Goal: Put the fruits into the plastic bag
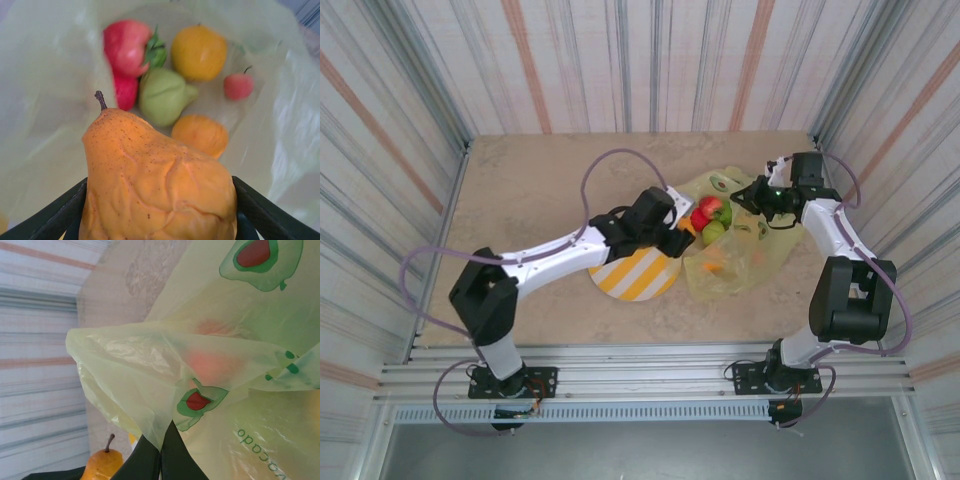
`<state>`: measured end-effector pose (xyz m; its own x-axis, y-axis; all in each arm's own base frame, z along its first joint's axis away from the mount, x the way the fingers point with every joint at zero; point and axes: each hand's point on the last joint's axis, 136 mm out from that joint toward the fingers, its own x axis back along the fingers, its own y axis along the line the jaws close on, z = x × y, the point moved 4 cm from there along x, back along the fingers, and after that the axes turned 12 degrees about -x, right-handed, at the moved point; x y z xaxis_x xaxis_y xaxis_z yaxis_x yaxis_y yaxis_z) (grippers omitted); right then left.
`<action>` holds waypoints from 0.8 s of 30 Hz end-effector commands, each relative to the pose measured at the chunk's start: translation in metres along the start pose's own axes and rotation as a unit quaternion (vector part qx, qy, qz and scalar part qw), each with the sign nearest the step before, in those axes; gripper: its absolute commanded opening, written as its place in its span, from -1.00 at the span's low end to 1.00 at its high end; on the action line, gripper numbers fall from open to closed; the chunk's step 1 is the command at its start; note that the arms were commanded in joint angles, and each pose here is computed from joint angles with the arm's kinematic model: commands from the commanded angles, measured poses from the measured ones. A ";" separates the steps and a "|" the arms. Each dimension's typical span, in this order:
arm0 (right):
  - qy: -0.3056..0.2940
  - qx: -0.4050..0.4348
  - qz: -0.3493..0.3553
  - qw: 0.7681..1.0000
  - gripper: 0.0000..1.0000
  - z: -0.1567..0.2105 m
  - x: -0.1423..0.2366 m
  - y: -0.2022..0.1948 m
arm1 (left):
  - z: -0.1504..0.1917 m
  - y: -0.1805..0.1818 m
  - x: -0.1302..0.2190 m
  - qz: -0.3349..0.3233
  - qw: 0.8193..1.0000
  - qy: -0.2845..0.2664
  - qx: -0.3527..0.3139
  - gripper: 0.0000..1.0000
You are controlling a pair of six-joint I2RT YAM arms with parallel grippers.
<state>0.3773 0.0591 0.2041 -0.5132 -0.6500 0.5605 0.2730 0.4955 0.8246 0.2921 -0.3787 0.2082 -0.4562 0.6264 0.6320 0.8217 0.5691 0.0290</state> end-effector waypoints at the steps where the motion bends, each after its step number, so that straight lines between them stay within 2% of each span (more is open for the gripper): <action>1: 0.012 0.004 -0.004 1.000 -1.00 0.006 -0.001 0.000 | -0.023 -0.008 -0.017 0.034 0.999 -0.026 -0.019 0.31; 11: 0.003 0.013 -0.010 1.000 -1.00 0.004 0.010 0.013 | -0.049 -0.009 -0.077 0.046 0.997 -0.057 -0.001 0.30; 13: 0.001 0.014 -0.009 1.000 -1.00 0.004 0.011 0.014 | -0.059 -0.008 -0.079 0.043 0.997 -0.072 0.004 0.30; 14: 0.001 0.014 -0.009 1.000 -1.00 0.004 0.012 0.015 | -0.051 -0.007 -0.093 0.042 0.997 -0.063 0.008 0.30; 20: -0.003 0.015 -0.009 1.000 -1.00 0.004 0.016 0.015 | -0.056 -0.006 -0.114 0.041 0.995 -0.090 0.031 0.31; 24: -0.004 0.015 -0.009 1.000 -1.00 0.004 0.017 0.015 | -0.054 -0.007 -0.123 0.046 0.993 -0.096 0.044 0.43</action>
<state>0.3714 0.0597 0.2094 -0.5104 -0.6502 0.5628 0.2771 0.4952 0.8234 0.3559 -0.4775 0.1605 -0.4345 0.7308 0.5265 0.8374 0.5430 -0.0626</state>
